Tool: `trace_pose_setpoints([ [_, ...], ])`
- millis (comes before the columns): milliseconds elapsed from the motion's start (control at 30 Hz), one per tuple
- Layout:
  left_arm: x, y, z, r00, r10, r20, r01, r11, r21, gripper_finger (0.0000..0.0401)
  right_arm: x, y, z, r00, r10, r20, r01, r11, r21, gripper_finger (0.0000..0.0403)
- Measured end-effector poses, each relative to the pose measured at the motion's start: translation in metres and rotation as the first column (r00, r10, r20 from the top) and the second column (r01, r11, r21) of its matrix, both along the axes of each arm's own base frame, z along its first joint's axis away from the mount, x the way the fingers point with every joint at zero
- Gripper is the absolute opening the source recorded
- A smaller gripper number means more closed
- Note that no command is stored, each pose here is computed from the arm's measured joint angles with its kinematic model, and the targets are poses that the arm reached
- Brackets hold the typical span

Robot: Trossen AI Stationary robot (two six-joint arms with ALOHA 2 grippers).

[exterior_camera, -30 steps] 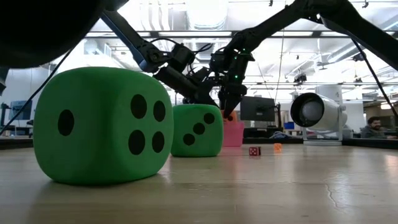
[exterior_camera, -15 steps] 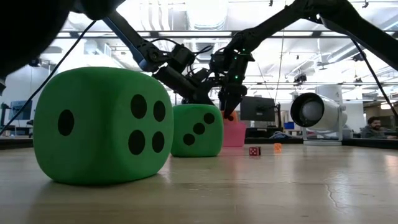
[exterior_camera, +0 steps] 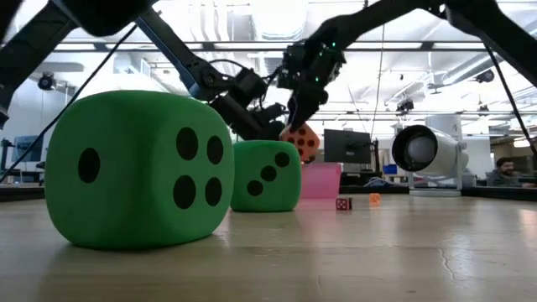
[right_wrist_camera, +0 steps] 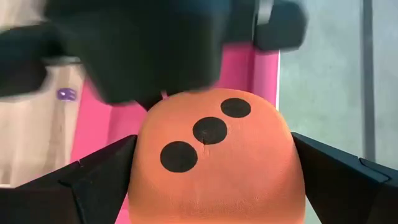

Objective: Pick & Place Dice
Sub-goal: Put the large orange dice into the pink bin

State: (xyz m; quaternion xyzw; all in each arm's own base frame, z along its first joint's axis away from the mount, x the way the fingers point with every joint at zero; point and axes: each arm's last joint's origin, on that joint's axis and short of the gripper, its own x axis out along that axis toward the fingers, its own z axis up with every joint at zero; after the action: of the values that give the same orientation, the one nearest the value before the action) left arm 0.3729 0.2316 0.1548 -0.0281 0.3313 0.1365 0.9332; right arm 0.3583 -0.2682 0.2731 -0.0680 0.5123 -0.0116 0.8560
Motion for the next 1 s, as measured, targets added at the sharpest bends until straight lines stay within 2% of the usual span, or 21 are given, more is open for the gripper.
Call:
trace_pose_setpoints([
  [133, -0.001, 0.001, 0.001, 1.000, 0.004, -0.006, -0.004, 1.000, 0.002, 0.0001, -0.002, 0.001, 0.001, 1.000, 0.010, 0.005, -0.010, 1.000, 0.027, 0.0397],
  [233, -0.003, -0.001, 0.014, 1.000, -0.001, 0.016, 0.000, 1.000, 0.018, 0.0001, -0.004, 0.004, 0.006, 1.000, 0.013, 0.010, -0.013, 1.000, 0.023, 0.0397],
  [500, -0.014, -0.007, 0.034, 1.000, -0.008, -0.028, 0.009, 1.000, 0.004, 0.0005, -0.004, 0.003, 0.002, 1.000, 0.006, -0.009, -0.006, 1.000, 0.029, 0.0397],
  [833, -0.033, -0.017, 0.055, 0.994, -0.020, -0.106, 0.018, 1.000, -0.022, 0.0020, -0.008, 0.003, 0.002, 0.999, 0.000, -0.032, 0.001, 0.999, 0.042, 0.0397],
  [1000, -0.045, -0.024, 0.062, 0.996, -0.014, -0.087, 0.014, 1.000, -0.001, 0.0015, -0.010, 0.002, 0.005, 1.000, -0.007, -0.027, 0.008, 0.999, 0.040, 0.0397],
])
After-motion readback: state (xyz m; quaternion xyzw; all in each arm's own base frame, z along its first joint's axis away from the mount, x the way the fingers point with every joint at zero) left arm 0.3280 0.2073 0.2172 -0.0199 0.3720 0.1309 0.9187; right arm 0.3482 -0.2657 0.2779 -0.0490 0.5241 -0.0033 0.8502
